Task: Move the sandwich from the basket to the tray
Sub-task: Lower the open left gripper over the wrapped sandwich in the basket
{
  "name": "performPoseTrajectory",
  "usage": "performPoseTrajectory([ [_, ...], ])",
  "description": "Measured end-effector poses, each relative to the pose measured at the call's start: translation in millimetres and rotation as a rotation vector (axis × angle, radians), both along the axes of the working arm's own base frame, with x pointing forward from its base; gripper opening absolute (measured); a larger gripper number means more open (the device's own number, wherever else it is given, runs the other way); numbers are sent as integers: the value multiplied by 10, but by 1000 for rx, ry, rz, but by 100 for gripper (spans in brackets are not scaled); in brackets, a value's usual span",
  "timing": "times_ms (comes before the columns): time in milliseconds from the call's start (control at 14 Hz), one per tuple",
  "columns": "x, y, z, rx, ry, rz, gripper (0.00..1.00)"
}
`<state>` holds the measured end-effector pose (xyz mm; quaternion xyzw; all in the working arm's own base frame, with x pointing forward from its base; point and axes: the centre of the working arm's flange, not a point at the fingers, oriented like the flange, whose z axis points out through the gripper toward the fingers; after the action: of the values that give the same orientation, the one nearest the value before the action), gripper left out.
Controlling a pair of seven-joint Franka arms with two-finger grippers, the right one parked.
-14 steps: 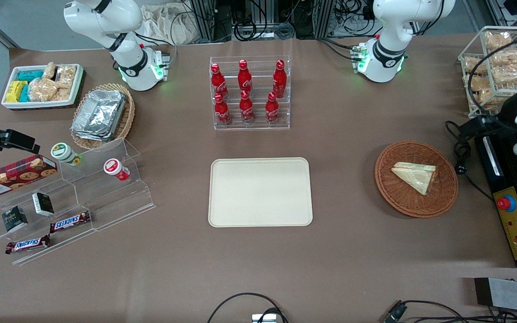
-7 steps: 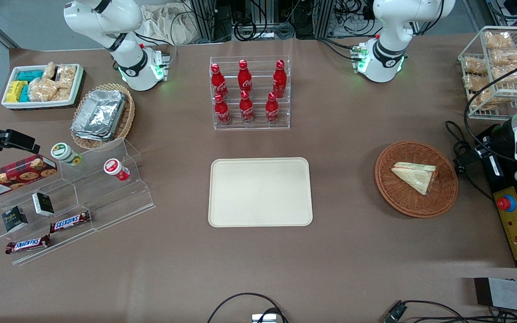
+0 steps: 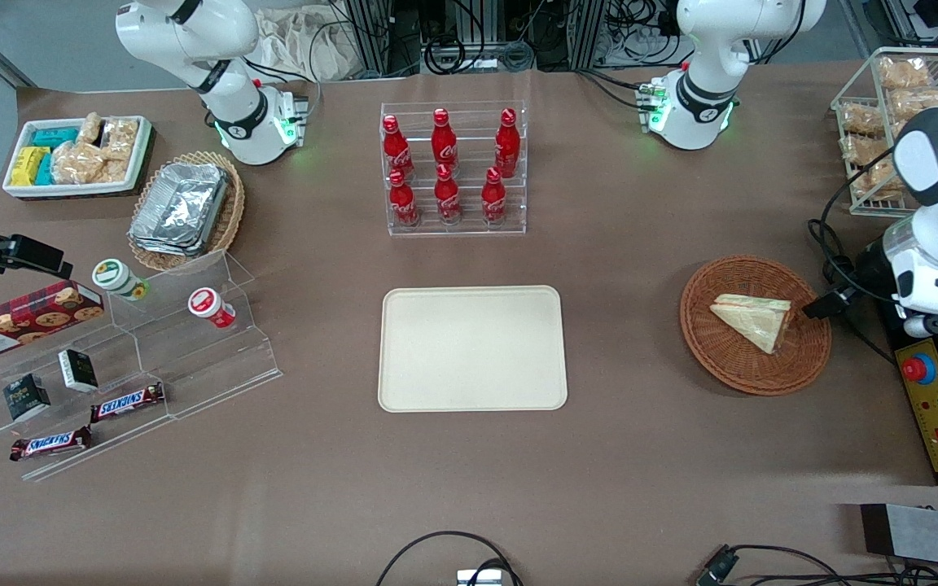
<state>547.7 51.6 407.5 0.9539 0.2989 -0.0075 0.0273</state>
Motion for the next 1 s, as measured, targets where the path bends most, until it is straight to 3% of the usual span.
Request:
performPoseTrajectory([
  [786, -368, -1, -844, 13, -62, 55, 100],
  [1000, -405, 4, -1050, 21, -61, 59, 100],
])
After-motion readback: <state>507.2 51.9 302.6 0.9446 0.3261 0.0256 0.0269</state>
